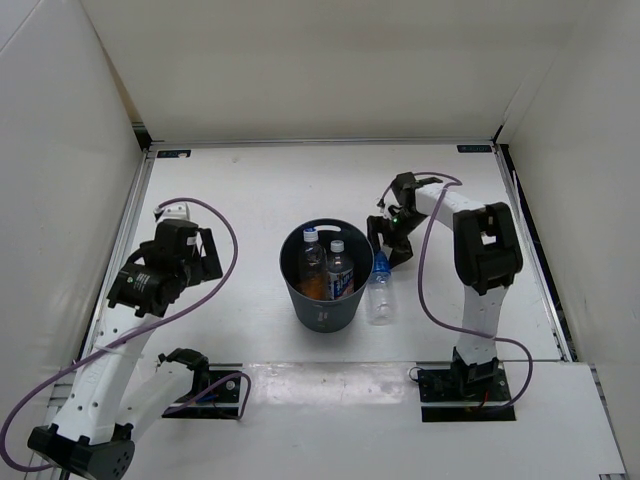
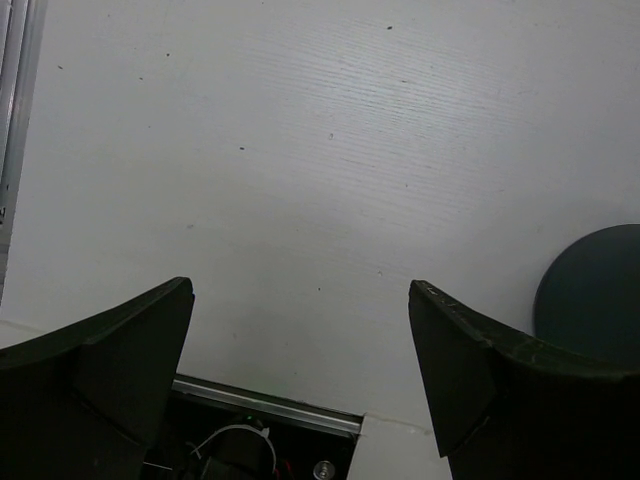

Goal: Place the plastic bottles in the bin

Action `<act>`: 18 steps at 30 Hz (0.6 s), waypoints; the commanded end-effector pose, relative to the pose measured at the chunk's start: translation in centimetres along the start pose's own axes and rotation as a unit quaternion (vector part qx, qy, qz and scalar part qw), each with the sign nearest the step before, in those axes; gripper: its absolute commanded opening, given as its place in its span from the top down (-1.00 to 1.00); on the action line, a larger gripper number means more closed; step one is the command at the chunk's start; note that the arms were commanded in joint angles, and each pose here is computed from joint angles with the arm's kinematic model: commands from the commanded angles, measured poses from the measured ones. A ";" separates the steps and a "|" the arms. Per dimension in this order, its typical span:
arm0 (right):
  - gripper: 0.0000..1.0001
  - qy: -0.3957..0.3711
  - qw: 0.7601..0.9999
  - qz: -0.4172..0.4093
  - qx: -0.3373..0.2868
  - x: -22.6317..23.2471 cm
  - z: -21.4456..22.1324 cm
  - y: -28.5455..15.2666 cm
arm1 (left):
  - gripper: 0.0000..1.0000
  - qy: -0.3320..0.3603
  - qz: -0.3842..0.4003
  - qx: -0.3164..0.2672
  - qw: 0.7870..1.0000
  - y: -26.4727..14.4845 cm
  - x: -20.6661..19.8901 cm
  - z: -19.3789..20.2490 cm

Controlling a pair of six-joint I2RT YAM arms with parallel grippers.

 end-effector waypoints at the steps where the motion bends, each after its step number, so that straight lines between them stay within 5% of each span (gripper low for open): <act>1: -0.47 0.004 1.000 0.003 0.018 1.1 0.1 0.3 | -0.98 -0.008 -0.018 0.002 1.000 -0.3 0.8 0.3; 9: -0.05 0.007 1.000 0.016 -0.003 0.8 -0.9 -0.4 | -0.98 -0.005 -0.025 0.003 1.000 -0.4 1.1 0.7; 11: 0.19 0.003 0.999 0.018 -0.026 1.2 -1.1 -1.5 | -0.98 -0.002 -0.022 -0.002 1.000 -0.4 1.0 0.5; 18: 0.40 -0.037 0.983 0.007 -0.182 3.2 -4.2 -9.9 | -0.98 -0.003 -0.011 -0.025 1.000 1.4 -0.2 -1.5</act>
Point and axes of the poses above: each gripper's point midway between its finger pads, its own y axis out along the fingers, its own x axis along the line the jaws close on, z = x × y, the point moved 3 cm from there along -y, back along the fingers, and after that the axes turned 11 degrees about y, right-handed, at the moved point
